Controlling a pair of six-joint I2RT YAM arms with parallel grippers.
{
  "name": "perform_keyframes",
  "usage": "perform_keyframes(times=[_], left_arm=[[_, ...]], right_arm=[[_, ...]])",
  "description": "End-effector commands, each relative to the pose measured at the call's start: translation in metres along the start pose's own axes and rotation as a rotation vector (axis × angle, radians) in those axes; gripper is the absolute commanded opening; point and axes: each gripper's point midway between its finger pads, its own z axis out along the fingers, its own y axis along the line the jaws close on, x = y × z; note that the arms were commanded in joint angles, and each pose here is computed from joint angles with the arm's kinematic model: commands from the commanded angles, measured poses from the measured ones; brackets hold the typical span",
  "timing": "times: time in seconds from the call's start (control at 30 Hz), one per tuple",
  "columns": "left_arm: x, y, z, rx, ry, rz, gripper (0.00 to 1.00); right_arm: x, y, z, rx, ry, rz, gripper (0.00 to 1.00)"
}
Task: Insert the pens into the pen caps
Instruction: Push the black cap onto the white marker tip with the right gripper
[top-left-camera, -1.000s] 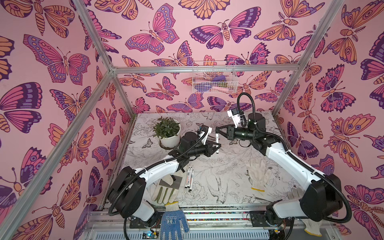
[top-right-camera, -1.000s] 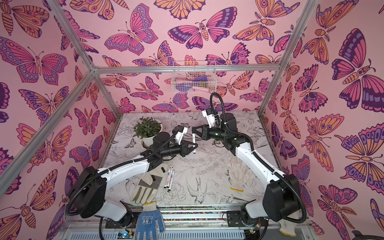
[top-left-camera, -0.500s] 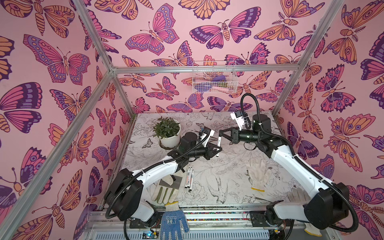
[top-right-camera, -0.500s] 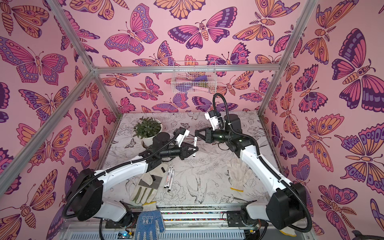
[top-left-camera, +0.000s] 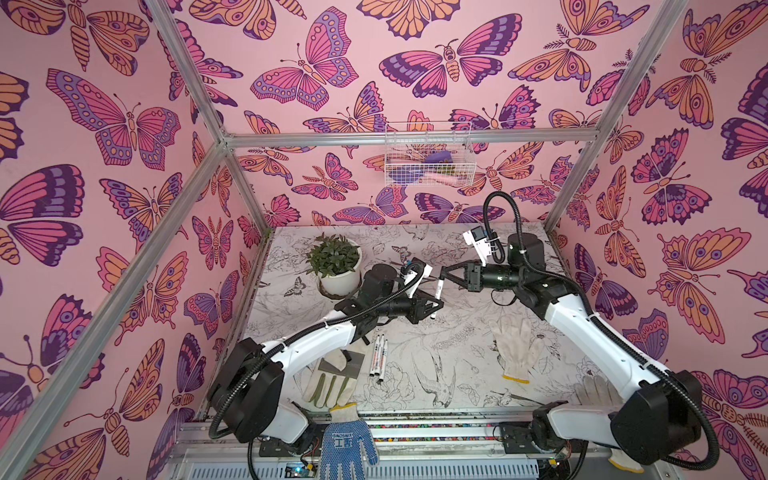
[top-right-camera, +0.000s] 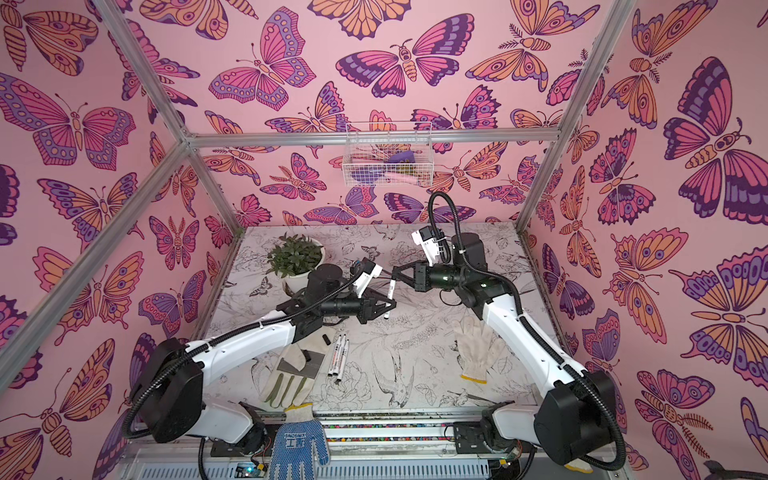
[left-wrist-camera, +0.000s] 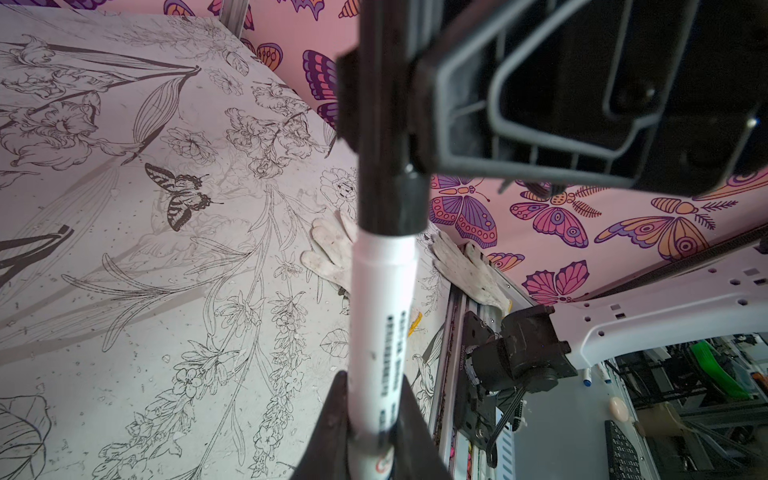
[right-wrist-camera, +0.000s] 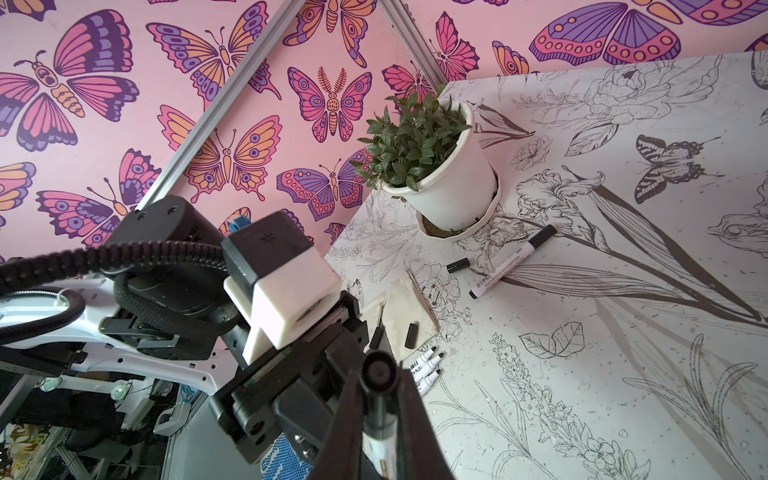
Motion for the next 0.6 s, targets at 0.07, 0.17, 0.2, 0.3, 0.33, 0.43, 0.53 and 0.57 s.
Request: perform_keyframes(times=[0.07,0.17,0.2,0.3,0.33,0.43,0.53,0.57], left_arm=[[-0.064,0.049,-0.021,-0.236,-0.239,-0.023,0.0],[-0.063,0.052,-0.02,-0.247,-0.23,-0.028,0.0],[-0.061,0.052,-0.019,-0.249,-0.223,-0.03,0.0],[-0.058,0.055,-0.018,-0.258,-0.204,-0.033,0.0],[-0.056,0.055,-0.017,-0.255,-0.196,-0.03,0.0],[-0.053,0.056,-0.016,-0.255,-0.185,-0.033,0.0],[-0.046,0.06,-0.013,-0.258,-0.162,-0.035,0.0],[-0.044,0.061,-0.012,-0.259,-0.152,-0.034,0.0]], right_arm=[[0.071,0.048,-0.015,-0.193,0.253,0.166,0.0],[0.078,0.045,-0.019,-0.152,0.269,0.154,0.0],[0.079,0.046,-0.02,-0.154,0.27,0.155,0.0],[0.077,0.052,-0.02,-0.185,0.267,0.161,0.0],[0.076,0.053,-0.02,-0.192,0.265,0.166,0.0],[0.074,0.057,-0.02,-0.22,0.266,0.18,0.0],[0.074,0.058,-0.021,-0.226,0.267,0.184,0.0],[0.074,0.059,-0.021,-0.224,0.266,0.186,0.0]])
